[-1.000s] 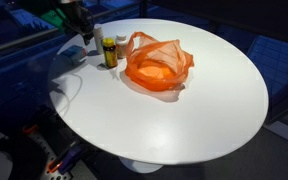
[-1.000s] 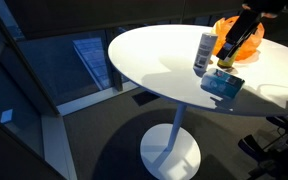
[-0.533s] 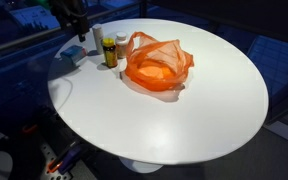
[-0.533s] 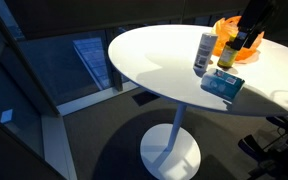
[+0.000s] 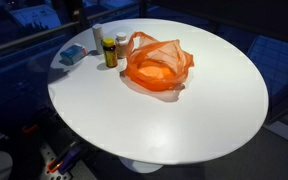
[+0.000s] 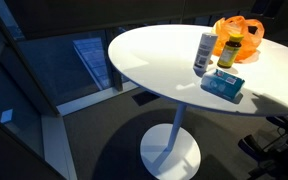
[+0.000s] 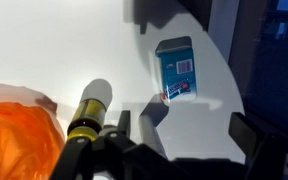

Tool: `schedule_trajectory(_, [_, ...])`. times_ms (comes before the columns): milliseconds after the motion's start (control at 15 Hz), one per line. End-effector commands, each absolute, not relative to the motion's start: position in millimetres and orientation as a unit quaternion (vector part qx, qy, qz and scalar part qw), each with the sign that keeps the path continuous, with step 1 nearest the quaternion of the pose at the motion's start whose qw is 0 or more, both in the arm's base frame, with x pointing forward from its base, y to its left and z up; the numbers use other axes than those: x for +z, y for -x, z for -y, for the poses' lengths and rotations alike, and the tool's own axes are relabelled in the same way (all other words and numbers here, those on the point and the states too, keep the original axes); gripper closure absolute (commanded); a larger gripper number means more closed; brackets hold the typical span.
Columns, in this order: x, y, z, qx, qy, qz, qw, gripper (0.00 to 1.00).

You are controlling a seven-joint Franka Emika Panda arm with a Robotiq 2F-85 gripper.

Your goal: Remove the blue and white packet from the plastic bag

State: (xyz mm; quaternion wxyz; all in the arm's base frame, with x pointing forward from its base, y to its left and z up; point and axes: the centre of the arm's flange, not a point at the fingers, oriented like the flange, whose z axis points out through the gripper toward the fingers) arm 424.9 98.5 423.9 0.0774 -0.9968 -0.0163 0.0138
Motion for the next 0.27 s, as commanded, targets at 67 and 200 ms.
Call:
schedule_trajectory(67, [436, -424, -96, 0.008, 0.997, 0.012, 0.073, 0.0])
schedule_trajectory(200, [441, -423, -94, 0.007, 0.997, 0.011, 0.074, 0.0])
